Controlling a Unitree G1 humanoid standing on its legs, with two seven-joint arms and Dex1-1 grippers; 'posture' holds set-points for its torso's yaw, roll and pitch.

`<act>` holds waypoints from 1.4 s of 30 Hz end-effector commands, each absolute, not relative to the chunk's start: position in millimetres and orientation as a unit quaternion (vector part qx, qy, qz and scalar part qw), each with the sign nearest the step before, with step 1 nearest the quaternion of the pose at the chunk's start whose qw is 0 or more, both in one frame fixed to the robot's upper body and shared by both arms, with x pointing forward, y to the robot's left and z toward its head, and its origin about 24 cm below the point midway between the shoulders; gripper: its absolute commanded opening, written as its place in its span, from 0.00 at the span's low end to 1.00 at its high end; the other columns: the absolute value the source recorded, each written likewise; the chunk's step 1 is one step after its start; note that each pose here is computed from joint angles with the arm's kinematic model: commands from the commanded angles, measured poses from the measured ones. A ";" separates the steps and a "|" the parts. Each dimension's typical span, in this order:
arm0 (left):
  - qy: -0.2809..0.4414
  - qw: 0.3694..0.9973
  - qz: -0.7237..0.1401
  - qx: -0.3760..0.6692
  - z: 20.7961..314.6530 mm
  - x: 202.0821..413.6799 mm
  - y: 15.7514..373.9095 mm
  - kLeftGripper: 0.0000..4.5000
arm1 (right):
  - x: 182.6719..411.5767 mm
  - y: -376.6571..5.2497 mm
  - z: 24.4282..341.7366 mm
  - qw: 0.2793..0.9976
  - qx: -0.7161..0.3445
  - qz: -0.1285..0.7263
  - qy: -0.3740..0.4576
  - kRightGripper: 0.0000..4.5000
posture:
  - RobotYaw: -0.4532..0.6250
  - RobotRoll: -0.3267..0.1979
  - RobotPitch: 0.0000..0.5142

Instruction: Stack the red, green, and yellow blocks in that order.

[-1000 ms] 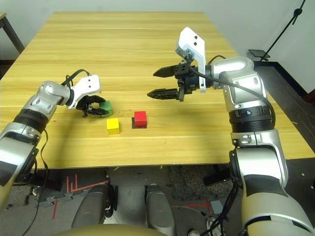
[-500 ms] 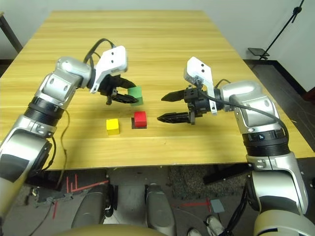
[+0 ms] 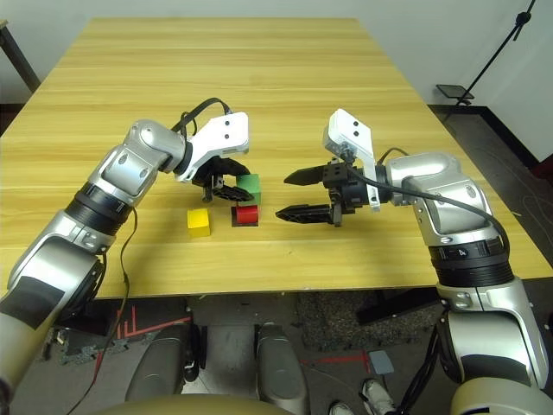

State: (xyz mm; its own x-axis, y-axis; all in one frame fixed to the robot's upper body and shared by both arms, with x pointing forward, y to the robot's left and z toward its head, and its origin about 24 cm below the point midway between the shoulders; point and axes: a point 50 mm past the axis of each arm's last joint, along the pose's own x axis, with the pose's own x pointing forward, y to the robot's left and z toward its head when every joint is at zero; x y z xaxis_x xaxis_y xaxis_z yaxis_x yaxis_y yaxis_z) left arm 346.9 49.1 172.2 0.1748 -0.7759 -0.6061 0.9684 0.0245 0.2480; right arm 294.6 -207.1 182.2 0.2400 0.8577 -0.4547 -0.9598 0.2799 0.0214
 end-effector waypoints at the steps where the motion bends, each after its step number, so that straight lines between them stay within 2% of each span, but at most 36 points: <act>1: 0.162 0.694 -0.626 0.316 165.3 345.4 47.6 0.46 | 292.6 -209.0 185.1 0.780 -0.134 0.582 0.190 1.00 | 0.54 0.41 0.16; 26: 0.164 0.691 -0.630 0.315 157.1 343.3 44.4 0.46 | 293.5 -208.1 186.2 0.785 -0.132 0.575 0.191 1.00 | 0.53 0.40 0.19; 31: 0.158 0.699 -0.627 0.306 161.7 341.3 46.1 0.84 | 294.1 -208.2 187.6 0.786 -0.132 0.573 0.190 1.00 | 0.54 0.39 0.18; 33: 0.150 0.713 -0.622 0.286 176.5 336.6 53.2 0.98 | 294.9 -208.1 188.8 0.787 -0.133 0.572 0.189 1.00 | 0.54 0.39 0.18; 37: 0.162 0.719 -0.610 0.291 198.9 319.2 78.5 0.99 | 295.9 -207.5 189.7 0.787 -0.133 0.573 0.186 1.00 | 0.56 0.39 0.17; 42: 0.222 0.711 -0.585 0.320 188.2 300.0 118.1 0.99 | 298.9 -204.3 191.2 0.784 -0.132 0.578 0.183 1.00 | 0.59 0.38 0.16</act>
